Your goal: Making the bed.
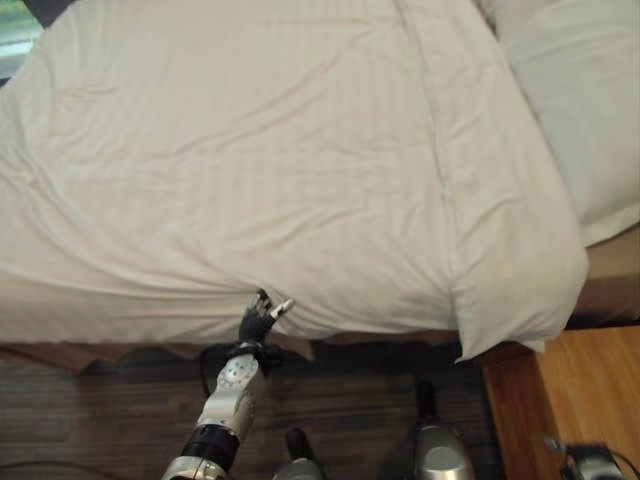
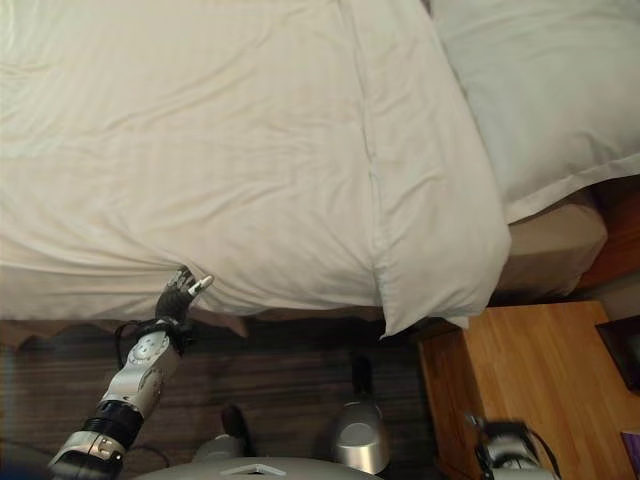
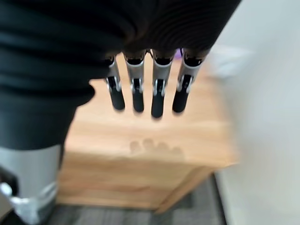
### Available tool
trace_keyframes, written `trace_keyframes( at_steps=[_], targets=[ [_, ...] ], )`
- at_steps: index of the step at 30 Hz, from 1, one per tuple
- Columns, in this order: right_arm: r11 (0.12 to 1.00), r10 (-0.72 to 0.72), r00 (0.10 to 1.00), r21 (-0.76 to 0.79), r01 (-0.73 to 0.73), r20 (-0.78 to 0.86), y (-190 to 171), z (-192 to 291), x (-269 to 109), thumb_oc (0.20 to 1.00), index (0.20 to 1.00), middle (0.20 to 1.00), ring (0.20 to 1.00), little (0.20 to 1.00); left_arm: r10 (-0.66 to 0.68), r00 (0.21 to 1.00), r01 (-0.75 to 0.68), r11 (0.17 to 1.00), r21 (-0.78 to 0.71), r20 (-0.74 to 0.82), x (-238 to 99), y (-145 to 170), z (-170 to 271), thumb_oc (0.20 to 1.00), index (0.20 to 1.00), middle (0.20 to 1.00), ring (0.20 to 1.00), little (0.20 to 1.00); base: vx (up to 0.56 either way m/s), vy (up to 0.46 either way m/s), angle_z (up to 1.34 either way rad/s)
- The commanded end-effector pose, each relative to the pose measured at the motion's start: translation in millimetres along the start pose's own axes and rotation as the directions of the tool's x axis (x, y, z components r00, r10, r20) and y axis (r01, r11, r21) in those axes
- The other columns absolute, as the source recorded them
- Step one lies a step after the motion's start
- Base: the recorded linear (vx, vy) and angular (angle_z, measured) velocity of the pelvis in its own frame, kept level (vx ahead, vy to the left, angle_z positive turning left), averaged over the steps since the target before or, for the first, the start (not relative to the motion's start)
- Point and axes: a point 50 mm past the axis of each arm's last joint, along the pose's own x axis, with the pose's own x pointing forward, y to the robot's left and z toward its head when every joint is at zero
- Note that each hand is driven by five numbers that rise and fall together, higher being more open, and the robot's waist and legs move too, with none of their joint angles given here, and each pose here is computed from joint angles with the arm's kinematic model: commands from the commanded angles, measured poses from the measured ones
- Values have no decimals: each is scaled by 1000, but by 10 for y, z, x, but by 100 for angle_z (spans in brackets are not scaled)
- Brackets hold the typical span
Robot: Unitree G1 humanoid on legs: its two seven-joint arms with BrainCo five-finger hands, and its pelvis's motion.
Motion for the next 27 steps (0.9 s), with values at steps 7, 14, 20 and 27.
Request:
trace_keyframes(
  at_steps=[7, 14, 20, 27],
  targets=[
    [929, -328, 740, 344, 138, 587, -995, 1586, -483, 379, 379, 379, 379, 379, -182, 980, 190, 975, -114, 81, -59, -360, 138, 1000, 1000, 1000, 1000, 1000, 1, 58, -6],
    [539, -243, 488, 535, -651, 838, -666, 2475, -1397, 200, 200, 200, 200, 200, -195, 980, 193, 979, -59, -34, -1, -328, -52, 1000, 1000, 1000, 1000, 1000, 41, 44, -2],
    [22, -289, 408, 432, -901, 866, -630, 2744, -1795, 200, 200, 200, 200, 200, -102, 977, 93, 994, -56, -185, -143, -65, -446, 1000, 1000, 1000, 1000, 1000, 49, 26, 7],
    [-258, -508, 272, 157, -953, 817, -1223, 3240, -2508, 200, 200, 200, 200, 200, -168, 967, 142, 980, -143, -190, -165, -207, -513, 1000, 1000, 1000, 1000, 1000, -55, 6, 9]
  ],
)
